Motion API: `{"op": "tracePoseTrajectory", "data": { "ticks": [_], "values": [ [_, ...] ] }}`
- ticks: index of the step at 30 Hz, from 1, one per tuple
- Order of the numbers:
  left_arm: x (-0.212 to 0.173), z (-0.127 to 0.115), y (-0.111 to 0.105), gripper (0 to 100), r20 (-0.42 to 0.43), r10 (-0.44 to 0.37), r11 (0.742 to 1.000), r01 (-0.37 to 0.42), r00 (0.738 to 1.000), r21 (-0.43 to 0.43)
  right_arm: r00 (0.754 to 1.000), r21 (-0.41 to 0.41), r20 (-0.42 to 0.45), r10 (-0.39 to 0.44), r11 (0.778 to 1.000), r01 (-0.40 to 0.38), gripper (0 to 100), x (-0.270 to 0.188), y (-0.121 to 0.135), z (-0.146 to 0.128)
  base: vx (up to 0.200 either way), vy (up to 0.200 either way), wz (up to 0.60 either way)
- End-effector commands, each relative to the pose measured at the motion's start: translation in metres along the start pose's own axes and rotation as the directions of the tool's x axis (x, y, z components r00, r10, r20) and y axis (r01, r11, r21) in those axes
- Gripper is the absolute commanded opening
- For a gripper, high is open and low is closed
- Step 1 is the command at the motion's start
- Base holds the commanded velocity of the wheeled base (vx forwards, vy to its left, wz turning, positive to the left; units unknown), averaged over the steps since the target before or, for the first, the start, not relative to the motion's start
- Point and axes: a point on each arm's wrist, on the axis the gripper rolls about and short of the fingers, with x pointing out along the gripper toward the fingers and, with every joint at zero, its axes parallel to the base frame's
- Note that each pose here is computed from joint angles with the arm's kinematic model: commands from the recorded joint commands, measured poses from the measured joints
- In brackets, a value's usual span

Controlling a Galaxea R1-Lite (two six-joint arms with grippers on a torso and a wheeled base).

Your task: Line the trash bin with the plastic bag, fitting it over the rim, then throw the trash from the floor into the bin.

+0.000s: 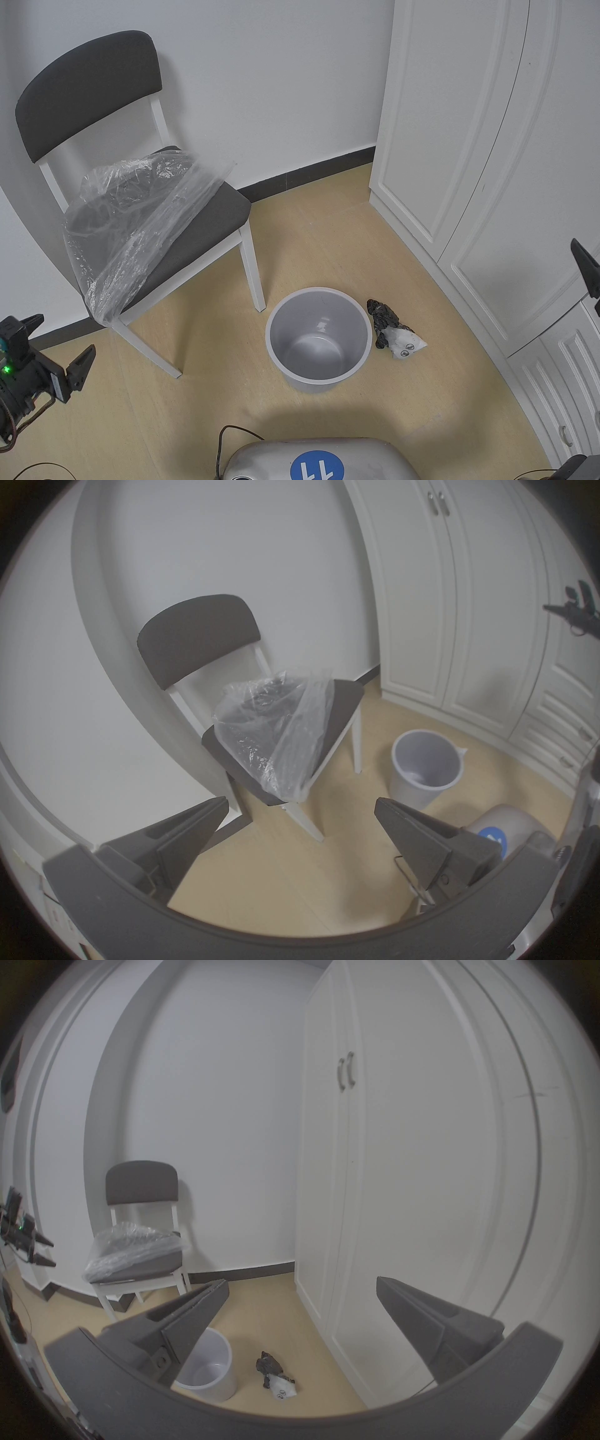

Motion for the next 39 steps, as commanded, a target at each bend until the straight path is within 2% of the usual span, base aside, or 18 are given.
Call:
{"op": "tracePoseTrajectory", "data": {
  "ticks": [1,3,7,8,9,10,12,13,15,17,18,20,24,25,32,33,39],
  "values": [
    [0.039,0.002,-0.011,100,-0.114,-0.019,0.997,0.027,0.993,0.066,0.990,-0.033,-0.102,0.102,0.994,-0.105,100,0.021,0.017,-0.022,0.000,0.000,0.00],
    [0.039,0.002,-0.011,100,-0.112,-0.019,0.998,0.026,0.993,0.064,0.988,-0.029,-0.111,0.107,0.993,-0.111,100,0.020,0.017,-0.024,0.000,0.000,0.00],
    [0.042,0.000,-0.011,100,-0.141,-0.012,0.997,0.023,0.990,0.072,0.976,-0.035,-0.195,0.101,0.993,-0.109,100,0.016,0.016,-0.032,0.000,0.000,0.00],
    [0.043,0.000,-0.011,100,-0.147,0.013,0.997,-0.002,0.989,0.077,0.965,-0.038,-0.241,0.102,0.993,-0.114,100,0.018,0.017,-0.035,0.000,0.000,0.00],
    [0.043,0.000,-0.011,100,-0.147,0.013,0.997,-0.002,0.989,0.077,0.965,-0.038,-0.241,0.102,0.993,-0.114,100,0.018,0.017,-0.035,0.000,0.000,0.00],
    [0.044,0.002,-0.010,100,-0.150,0.046,0.996,-0.033,0.988,0.084,0.956,-0.040,-0.282,0.084,0.994,-0.099,100,0.027,0.018,-0.035,0.000,0.000,0.00],
    [0.045,0.002,-0.010,100,-0.158,0.075,0.994,-0.060,0.985,0.096,0.952,-0.048,-0.304,0.029,0.998,-0.045,100,0.037,0.020,-0.037,0.000,0.000,0.00],
    [0.045,0.001,-0.010,100,-0.164,0.089,0.991,-0.072,0.982,0.110,0.952,-0.040,-0.303,-0.027,0.999,0.016,100,0.045,0.022,-0.036,0.000,0.000,0.00],
    [0.045,-0.001,-0.010,100,-0.180,0.097,0.988,-0.072,0.979,0.140,0.962,0.017,-0.263,-0.078,0.996,0.085,100,0.058,0.032,-0.031,0.000,0.000,0.00],
    [0.045,-0.002,-0.010,100,-0.181,0.098,0.987,-0.072,0.979,0.144,0.964,0.036,-0.249,-0.088,0.994,0.100,100,0.061,0.035,-0.030,0.000,0.000,0.00],
    [0.045,-0.004,-0.011,100,-0.187,0.098,0.986,-0.069,0.977,0.154,0.973,0.120,-0.176,-0.149,0.978,0.171,100,0.076,0.050,-0.026,0.000,0.000,0.00],
    [0.045,-0.004,-0.011,100,-0.187,0.098,0.985,-0.069,0.977,0.156,0.973,0.135,-0.143,-0.179,0.971,0.198,100,0.085,0.057,-0.029,0.000,0.000,0.00],
    [0.049,-0.006,-0.012,100,-0.208,0.093,0.984,-0.058,0.974,0.168,0.976,0.137,-0.123,-0.177,0.971,0.193,100,0.090,0.061,-0.036,0.000,0.000,0.00],
    [0.054,-0.006,-0.013,100,-0.226,0.092,0.980,-0.048,0.970,0.193,0.977,0.125,-0.122,-0.176,0.974,0.191,100,0.090,0.062,-0.040,0.000,0.000,0.00],
    [0.073,-0.009,-0.015,100,-0.289,0.089,0.976,-0.026,0.953,0.216,0.977,0.122,-0.122,-0.176,0.974,0.190,100,0.090,0.062,-0.040,0.000,0.000,0.00],
    [0.083,-0.007,-0.015,100,-0.285,0.124,0.973,-0.060,0.950,0.224,0.977,0.124,-0.121,-0.176,0.974,0.190,100,0.089,0.062,-0.040,0.000,0.000,0.00],
    [0.115,-0.008,-0.013,100,-0.278,0.183,0.968,-0.123,0.943,0.218,0.977,0.133,-0.111,-0.182,0.972,0.196,100,0.089,0.057,-0.038,0.000,0.000,0.00]
  ]
}}
